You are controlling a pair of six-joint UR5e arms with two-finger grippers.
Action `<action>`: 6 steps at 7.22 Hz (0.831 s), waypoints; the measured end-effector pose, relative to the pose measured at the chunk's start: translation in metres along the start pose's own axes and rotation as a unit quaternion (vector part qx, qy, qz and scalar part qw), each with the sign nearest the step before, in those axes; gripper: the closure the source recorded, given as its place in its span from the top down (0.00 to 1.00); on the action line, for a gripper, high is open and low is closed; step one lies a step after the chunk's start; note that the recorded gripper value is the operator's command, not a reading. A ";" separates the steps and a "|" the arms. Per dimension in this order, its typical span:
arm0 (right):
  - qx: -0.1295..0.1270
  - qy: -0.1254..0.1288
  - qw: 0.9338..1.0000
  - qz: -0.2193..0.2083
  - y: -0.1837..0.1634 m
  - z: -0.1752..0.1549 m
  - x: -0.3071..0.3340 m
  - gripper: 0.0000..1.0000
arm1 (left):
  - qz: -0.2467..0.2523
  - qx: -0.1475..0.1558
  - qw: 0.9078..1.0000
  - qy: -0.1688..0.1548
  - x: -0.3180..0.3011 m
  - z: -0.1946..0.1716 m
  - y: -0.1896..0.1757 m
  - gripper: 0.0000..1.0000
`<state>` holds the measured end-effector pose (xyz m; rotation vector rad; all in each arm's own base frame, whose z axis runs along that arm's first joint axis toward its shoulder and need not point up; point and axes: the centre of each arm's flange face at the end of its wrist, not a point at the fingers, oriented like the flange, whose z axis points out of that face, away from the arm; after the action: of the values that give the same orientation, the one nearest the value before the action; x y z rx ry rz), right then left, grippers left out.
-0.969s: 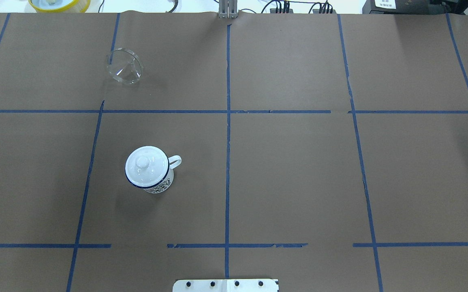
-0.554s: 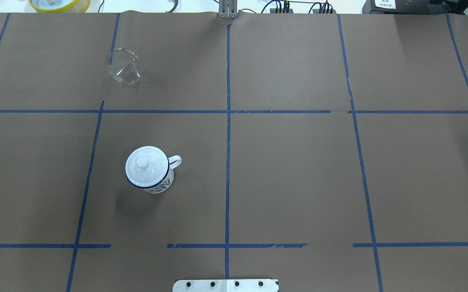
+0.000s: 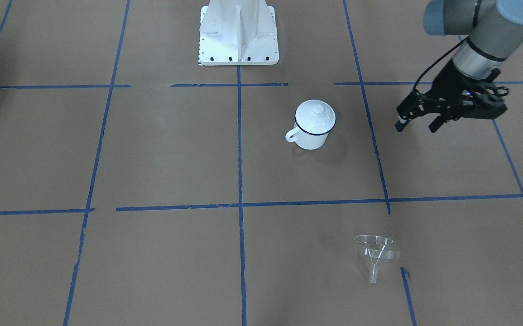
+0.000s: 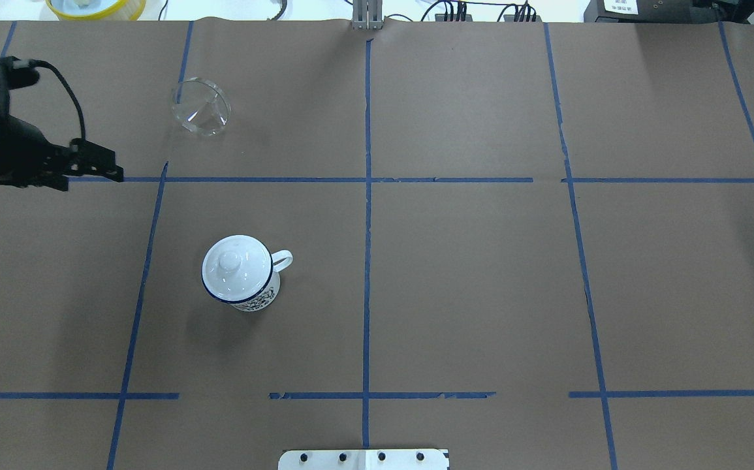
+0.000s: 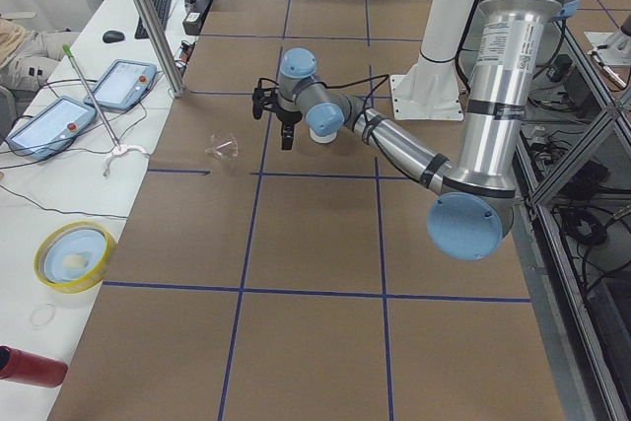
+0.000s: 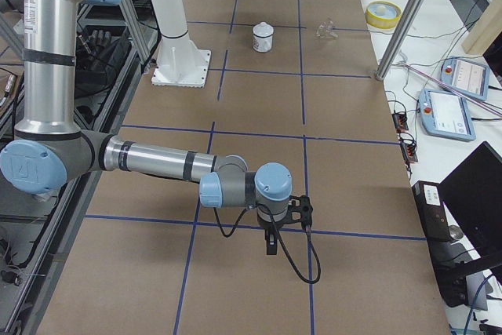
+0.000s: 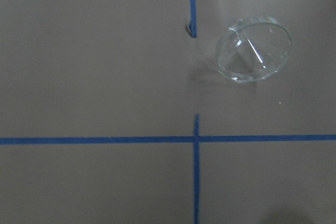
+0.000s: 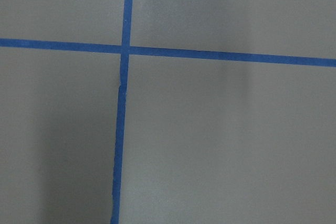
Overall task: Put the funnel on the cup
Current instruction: 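Move the left gripper over the white lid on the mug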
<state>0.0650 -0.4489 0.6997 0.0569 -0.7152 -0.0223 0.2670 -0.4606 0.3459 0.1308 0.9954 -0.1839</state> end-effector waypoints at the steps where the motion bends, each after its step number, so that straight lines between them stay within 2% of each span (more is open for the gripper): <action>1: 0.000 0.000 1.000 0.000 0.000 0.000 0.000 1.00 | -0.030 -0.011 0.999 -0.007 0.047 0.017 0.022 1.00; 3: 0.000 0.000 1.000 0.000 0.000 0.000 0.000 1.00 | -0.068 -0.014 0.996 -0.048 0.137 0.035 0.051 1.00; 6: 0.000 0.000 1.000 0.000 0.000 0.000 0.000 1.00 | -0.074 -0.003 0.995 -0.074 0.167 0.057 0.083 0.94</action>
<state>0.0650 -0.4489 0.6997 0.0568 -0.7152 -0.0223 0.4200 -0.4063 0.2379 0.0381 0.8573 -0.3216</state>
